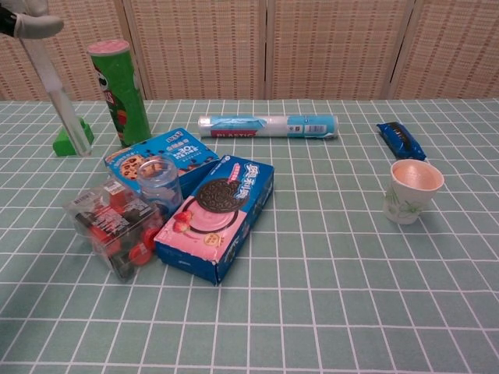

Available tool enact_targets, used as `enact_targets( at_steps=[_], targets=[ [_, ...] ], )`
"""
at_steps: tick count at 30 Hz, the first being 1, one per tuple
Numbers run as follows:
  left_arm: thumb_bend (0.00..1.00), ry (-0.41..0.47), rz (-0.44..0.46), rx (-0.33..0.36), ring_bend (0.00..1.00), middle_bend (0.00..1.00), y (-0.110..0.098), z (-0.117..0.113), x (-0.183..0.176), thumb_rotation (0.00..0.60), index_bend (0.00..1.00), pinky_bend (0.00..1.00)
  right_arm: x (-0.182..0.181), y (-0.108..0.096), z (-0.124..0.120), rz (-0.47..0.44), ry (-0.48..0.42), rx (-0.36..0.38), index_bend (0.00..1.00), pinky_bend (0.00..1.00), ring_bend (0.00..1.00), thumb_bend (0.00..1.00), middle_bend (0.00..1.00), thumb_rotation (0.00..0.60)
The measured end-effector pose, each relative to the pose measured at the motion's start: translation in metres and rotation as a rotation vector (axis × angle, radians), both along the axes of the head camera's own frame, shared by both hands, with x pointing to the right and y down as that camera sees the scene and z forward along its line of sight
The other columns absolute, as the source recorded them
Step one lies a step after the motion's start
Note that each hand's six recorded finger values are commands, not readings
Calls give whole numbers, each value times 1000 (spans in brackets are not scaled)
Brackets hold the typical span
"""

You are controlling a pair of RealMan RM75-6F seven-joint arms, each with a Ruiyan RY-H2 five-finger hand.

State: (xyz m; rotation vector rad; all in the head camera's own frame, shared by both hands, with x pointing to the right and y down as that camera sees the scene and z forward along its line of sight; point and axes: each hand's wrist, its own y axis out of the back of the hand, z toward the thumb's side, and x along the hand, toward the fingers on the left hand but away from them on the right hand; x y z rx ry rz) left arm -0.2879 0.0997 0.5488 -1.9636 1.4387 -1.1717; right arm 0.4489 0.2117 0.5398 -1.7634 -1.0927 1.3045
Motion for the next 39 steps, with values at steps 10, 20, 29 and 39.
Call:
enact_targets(
  at_steps=[10,20,29,39],
  targets=[
    [530,-216,27,70,953,1000,3,11,-5,600,838,1000,1,0,0,2,1,1,371,596,393,207,440,600],
    [530,198,-69,-189,954,1000,10,16,1,600,835,1000,0,0,0,2,1,1,371,596,392,207,440,600],
    [530,-59,-4,-53,951,1000,6,18,-9,600,832,1000,1,0,0,2,2,0,371,596,392,207,440,600],
    [530,-49,-22,-35,951,1000,10,20,-7,600,832,1000,1,0,0,2,0,0,371,596,393,207,440,600]
  ],
)
